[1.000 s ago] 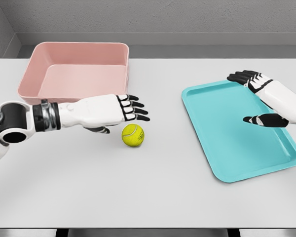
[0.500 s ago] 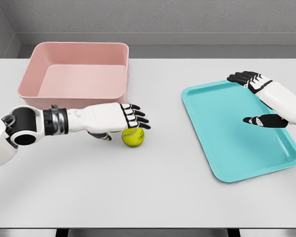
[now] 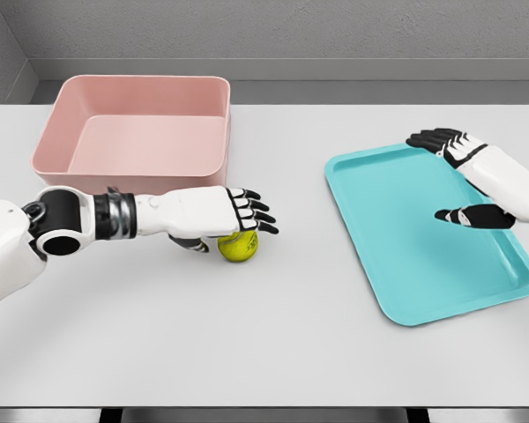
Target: Put the tennis from the blue tray into the pink basket with both arms
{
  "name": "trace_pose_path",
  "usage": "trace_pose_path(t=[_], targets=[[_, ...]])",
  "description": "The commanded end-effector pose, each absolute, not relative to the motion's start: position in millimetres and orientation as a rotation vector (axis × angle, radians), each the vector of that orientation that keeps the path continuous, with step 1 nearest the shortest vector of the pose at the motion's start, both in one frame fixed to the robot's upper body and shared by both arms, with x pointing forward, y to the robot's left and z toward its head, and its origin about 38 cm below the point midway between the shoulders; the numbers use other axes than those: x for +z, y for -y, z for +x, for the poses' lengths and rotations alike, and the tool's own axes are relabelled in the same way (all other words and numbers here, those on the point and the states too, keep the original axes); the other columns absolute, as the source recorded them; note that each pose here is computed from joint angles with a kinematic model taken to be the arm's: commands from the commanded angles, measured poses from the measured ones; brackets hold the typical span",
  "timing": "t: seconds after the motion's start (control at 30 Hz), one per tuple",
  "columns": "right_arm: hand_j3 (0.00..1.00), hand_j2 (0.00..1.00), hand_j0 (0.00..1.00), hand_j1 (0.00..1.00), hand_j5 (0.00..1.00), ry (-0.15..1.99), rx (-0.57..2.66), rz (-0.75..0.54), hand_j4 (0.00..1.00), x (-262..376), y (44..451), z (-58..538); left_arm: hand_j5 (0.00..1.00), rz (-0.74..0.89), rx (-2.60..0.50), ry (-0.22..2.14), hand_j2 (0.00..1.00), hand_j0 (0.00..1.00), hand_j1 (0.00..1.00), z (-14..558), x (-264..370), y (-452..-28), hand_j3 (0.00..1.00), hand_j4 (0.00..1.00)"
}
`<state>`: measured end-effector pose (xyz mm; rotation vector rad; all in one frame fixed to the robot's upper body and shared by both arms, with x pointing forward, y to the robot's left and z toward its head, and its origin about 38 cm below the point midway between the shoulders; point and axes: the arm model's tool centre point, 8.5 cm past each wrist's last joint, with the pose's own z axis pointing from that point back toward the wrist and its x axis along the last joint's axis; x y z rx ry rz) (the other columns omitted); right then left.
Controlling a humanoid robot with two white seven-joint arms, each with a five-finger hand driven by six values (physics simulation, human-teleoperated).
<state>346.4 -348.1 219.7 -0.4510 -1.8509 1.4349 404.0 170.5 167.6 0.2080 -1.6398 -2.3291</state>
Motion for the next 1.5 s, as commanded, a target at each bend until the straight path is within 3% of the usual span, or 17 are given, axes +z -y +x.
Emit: trace_pose_path(t=[0.0,0.43,0.57,0.83,1.13,1.47], targets=[[1.00,1.00,1.00,1.00,1.00,1.853,1.427,-0.445,1.00,220,349,346,1.00,0.201,-2.320,1.644,1.00,1.00,1.00,404,167,-169,1.00,1.00],[1.00,1.00,1.00,1.00,1.00,1.853,1.427,-0.445,1.00,220,349,346,1.00,0.182,-2.315,1.607,1.00,1.00,1.00,408,156,-170,1.00,1.00],[1.00,1.00,1.00,1.00,1.00,1.855,1.425,-0.444,1.00,220,349,346,0.89,0.169,-2.327,1.606,0.89,0.89,0.89,406,155,-164,0.89,0.89],[1.00,1.00,1.00,1.00,1.00,1.852,1.426,-0.442,1.00,218,349,345,0.84,0.150,-2.342,1.601,0.84,0.84,0.84,404,152,-159,0.84,0.84],[1.00,1.00,1.00,1.00,1.00,1.852,1.426,-0.442,1.00,218,349,345,0.54,0.143,-2.340,1.575,0.54,0.54,0.54,404,149,-164,0.54,0.54],[1.00,1.00,1.00,1.00,1.00,1.854,1.423,-0.437,1.00,218,349,345,0.54,0.155,-2.340,1.588,0.54,0.54,0.54,407,156,-164,0.54,0.54]])
